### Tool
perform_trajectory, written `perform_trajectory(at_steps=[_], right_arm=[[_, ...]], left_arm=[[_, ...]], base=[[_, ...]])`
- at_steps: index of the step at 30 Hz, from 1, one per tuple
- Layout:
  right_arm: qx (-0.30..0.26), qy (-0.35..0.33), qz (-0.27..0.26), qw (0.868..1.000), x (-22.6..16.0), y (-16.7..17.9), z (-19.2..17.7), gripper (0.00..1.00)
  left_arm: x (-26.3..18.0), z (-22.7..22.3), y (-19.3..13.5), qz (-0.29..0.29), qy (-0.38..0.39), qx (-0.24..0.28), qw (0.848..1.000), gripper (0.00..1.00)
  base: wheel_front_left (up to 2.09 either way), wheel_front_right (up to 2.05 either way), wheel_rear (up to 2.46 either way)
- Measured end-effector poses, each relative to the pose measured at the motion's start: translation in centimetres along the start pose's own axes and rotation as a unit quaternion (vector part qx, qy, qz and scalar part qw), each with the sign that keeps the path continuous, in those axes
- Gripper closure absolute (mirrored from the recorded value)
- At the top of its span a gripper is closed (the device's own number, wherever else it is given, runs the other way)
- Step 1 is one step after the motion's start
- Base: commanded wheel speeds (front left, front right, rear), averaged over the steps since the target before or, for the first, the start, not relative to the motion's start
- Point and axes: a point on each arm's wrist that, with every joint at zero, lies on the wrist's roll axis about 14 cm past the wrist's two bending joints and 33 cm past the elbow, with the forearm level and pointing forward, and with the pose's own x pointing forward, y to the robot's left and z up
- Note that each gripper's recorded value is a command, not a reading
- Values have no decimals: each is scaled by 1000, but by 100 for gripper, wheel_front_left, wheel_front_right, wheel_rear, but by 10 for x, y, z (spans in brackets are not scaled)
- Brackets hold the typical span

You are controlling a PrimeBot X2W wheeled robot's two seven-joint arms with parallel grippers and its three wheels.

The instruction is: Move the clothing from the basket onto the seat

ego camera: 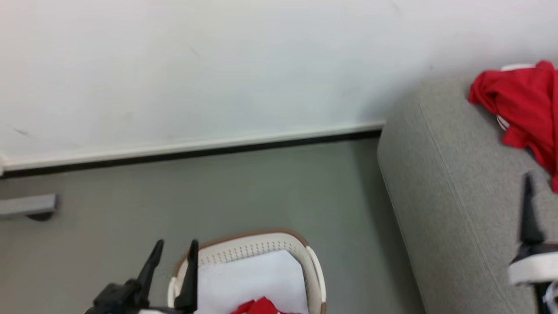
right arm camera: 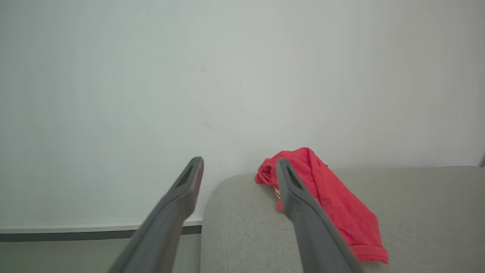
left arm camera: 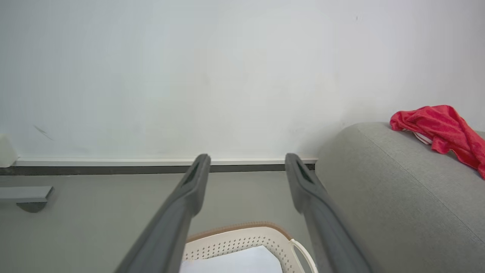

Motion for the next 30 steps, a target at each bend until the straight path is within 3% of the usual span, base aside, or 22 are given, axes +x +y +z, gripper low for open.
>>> perform_trajectory(at_steps=[8,15,30], right_arm=[[57,7,76,995,-35,70,-8,0],[62,56,141,987,-62,119,-37,0],[69,73,158,982,-69,134,-46,0]], left_arm=[[-48,19,43,82,-28,23,996,0],[-74,17,66,125,-28,22,991,0],[-85,7,71,131,-16,18,991,0]], base=[[0,0,0],[0,0,0],[0,0,0]])
